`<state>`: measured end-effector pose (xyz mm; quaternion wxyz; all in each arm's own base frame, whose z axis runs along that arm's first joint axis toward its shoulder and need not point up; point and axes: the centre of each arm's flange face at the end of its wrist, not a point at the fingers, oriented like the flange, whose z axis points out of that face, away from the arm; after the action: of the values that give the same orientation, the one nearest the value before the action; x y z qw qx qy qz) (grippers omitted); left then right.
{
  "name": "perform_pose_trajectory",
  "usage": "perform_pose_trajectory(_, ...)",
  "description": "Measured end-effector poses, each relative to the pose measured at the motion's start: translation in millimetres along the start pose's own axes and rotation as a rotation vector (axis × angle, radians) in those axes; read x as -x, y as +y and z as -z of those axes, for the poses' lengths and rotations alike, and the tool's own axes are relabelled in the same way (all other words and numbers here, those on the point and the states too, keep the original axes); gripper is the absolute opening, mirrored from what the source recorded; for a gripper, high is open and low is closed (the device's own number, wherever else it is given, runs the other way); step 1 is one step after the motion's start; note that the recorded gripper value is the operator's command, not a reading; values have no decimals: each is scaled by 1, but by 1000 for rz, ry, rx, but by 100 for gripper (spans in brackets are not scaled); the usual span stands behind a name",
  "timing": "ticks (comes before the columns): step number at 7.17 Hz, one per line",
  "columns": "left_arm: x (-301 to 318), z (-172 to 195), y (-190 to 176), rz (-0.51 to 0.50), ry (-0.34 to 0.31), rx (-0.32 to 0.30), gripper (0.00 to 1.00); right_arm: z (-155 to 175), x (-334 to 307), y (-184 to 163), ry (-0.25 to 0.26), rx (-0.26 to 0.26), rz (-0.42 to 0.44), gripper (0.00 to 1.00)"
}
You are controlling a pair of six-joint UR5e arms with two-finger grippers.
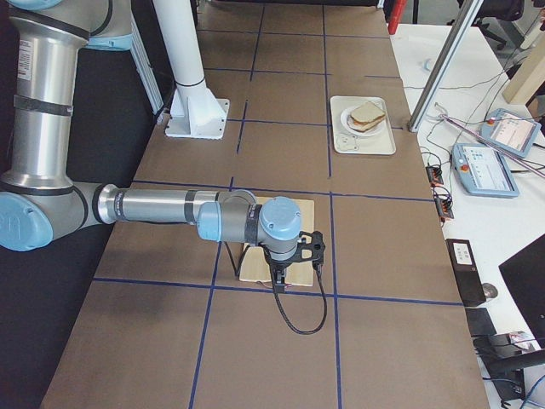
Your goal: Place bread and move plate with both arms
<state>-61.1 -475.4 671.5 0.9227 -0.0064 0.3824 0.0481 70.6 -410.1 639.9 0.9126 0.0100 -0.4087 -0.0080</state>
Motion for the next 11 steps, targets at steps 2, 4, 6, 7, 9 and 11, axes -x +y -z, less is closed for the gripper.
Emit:
perform_pose_trajectory(2, -1, 1, -1, -2, 0, -2, 100, -2, -3, 1, -1, 4, -5, 100)
perform_pose_trajectory(4, -2, 2, -1, -5, 0, -5, 100, -5, -6, 3, 3, 11, -9, 100)
perform_pose_trajectory(6, -3, 3, -1, -5, 0, -5, 100, -5, -10, 5, 6, 11, -17, 100)
perform_pose_trajectory(7, -3, 2, -1, -5, 0, -4, 100, -5, -10, 5, 7, 10, -21, 100)
perform_pose_trajectory(9, -3, 3, -1, -5, 0, -5, 100, -3, -12, 5, 7, 7, -29, 100)
perform_pose_trajectory(11, -2, 2, -1, -4, 0, -5, 100, -2, -11, 4, 7, 3, -29, 100)
